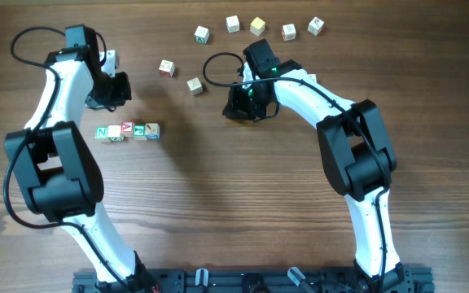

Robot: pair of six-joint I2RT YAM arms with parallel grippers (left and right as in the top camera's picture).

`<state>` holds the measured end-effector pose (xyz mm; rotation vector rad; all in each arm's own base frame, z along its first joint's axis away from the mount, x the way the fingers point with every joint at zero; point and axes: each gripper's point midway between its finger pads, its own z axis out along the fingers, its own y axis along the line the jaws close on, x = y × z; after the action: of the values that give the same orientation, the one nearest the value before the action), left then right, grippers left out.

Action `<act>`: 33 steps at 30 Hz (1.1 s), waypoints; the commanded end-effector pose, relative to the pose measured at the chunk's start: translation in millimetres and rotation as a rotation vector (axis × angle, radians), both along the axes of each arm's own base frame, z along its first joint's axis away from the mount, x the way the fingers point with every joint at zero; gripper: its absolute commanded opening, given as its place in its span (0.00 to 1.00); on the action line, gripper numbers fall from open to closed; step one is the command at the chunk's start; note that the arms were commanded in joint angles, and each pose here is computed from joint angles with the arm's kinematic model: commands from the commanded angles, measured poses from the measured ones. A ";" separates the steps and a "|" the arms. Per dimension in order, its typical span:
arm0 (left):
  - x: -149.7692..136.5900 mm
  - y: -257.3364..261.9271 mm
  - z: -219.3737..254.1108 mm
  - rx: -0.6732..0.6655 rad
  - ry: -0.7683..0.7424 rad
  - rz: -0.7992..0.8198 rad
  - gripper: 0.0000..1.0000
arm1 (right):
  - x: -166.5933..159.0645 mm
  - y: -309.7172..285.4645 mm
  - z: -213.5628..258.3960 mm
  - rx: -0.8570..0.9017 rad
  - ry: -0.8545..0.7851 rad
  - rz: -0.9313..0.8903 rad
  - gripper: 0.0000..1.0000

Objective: Form a horizontal line

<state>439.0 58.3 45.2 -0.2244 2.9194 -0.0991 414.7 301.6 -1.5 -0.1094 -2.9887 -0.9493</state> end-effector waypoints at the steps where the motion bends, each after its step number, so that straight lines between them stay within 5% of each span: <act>1: 1.3 -0.1 -17.0 0.036 0.031 -0.037 0.04 | -8.6 -36.5 -56.7 -0.202 0.035 -0.037 0.21; 33: -28.5 -20.1 -24.3 -0.073 0.155 -0.051 0.04 | -7.3 -35.9 -56.4 -0.199 0.028 -0.036 0.22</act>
<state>410.9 43.1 22.0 -0.2062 3.0704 -0.1794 415.4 301.9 -1.2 -0.1080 -2.9913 -0.9525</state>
